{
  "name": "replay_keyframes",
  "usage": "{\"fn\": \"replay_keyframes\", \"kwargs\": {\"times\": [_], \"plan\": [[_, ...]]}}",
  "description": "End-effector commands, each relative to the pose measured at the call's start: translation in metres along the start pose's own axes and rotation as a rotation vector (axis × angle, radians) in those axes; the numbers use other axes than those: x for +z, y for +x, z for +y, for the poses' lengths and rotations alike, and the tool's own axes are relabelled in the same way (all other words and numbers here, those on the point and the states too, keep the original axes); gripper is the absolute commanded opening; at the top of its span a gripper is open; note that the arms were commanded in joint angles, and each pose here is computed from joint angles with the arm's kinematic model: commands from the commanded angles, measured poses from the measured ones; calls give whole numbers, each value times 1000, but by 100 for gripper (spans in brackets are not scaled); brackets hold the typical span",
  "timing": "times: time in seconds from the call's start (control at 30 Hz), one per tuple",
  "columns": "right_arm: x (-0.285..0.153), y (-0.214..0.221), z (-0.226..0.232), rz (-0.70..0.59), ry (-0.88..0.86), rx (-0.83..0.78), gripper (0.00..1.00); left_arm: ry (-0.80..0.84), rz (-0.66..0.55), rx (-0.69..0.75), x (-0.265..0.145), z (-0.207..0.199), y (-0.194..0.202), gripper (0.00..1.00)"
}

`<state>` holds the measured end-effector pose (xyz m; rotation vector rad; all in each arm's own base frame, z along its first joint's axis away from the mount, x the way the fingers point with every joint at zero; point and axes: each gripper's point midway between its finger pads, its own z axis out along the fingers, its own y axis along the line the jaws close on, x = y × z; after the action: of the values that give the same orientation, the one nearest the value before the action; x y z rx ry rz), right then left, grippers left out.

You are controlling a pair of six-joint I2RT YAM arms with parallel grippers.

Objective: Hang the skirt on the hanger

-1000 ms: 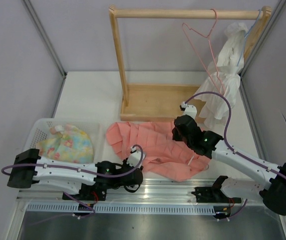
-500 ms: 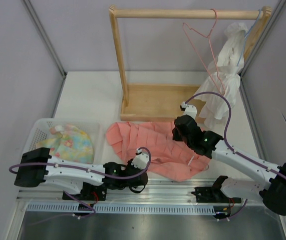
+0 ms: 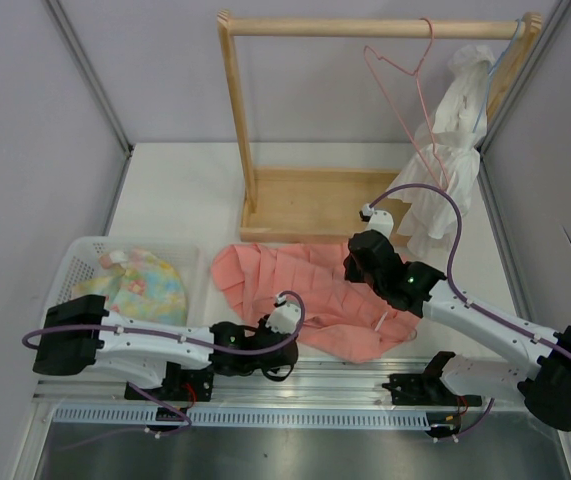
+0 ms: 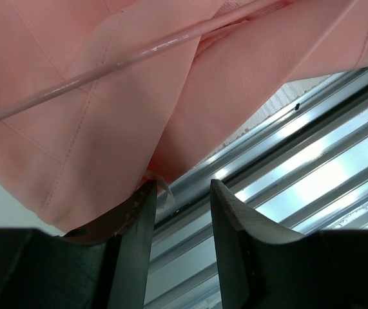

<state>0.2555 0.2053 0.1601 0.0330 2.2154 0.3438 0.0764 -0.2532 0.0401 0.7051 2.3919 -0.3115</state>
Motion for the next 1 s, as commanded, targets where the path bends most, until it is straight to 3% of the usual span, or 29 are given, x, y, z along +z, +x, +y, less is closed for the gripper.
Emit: {"fn": "replay_keyframes", "kwargs": {"times": [0.0,0.57,0.97], "plan": [[1,-7,1,-33,-7,9,0,14,-2,-10,5,-1,-2,44],[1,-9,-3,-35,-2,14,0,35,42,-39,19,9,8,41],[0,-9,-5,-37,1,18,0,35,59,-43,27,10,7,28]]}}
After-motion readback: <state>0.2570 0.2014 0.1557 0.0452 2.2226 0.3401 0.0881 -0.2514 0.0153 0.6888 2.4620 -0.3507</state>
